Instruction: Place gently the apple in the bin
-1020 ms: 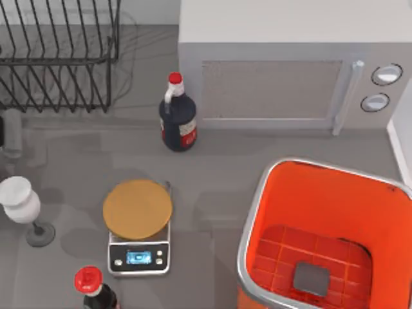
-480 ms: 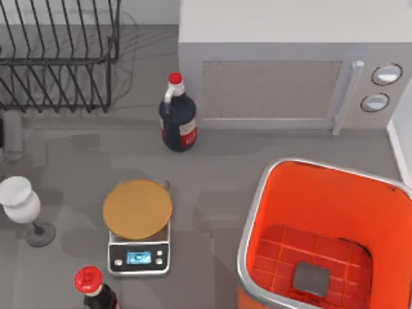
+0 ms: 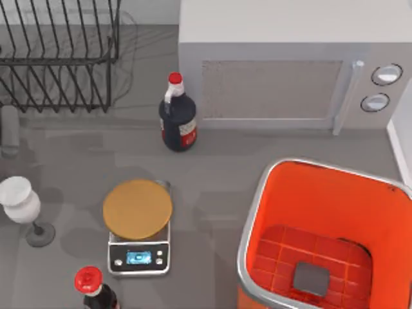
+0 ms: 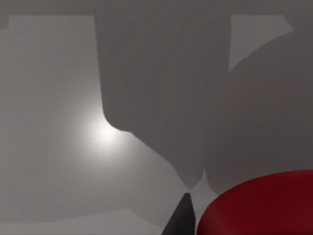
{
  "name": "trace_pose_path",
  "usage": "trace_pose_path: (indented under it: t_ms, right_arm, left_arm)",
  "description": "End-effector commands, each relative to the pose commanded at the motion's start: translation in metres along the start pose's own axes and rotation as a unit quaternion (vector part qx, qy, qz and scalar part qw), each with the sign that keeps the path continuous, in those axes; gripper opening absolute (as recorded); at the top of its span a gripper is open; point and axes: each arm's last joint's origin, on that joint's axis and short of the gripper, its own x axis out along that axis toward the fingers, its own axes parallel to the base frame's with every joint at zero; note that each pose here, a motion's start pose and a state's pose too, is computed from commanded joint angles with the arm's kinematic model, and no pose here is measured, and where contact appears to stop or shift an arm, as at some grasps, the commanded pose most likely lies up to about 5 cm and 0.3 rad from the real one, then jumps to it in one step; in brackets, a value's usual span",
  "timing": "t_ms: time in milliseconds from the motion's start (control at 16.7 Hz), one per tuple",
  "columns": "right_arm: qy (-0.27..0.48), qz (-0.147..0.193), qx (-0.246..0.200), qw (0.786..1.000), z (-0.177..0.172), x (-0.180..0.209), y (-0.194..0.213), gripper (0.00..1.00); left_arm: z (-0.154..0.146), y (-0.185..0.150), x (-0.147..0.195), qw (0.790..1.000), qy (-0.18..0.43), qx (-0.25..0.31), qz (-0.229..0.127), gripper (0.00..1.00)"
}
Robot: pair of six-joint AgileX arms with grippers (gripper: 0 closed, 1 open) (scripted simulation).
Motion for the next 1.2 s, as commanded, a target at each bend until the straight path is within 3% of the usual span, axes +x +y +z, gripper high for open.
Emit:
trace_pose_path:
  t_ms: [600,1020,1200]
  right_arm:
    - [0.0,0.0,0.0,1.0,0.0,0.0,0.0,1.0]
    - [0.0,0.0,0.0,1.0,0.0,0.0,0.0,1.0]
    - [0.0,0.0,0.0,1.0,0.0,0.0,0.0,1.0]
  left_arm:
    - [-0.008,-0.002,-0.131,1.0,0.0,0.006,-0.004,0.0]
    - [-0.007,-0.003,-0.139,1.0,0.0,0.011,-0.002,0.0]
    - [0.019,0.001,-0.142,0.996,0.0,0.092,0.001,0.0]
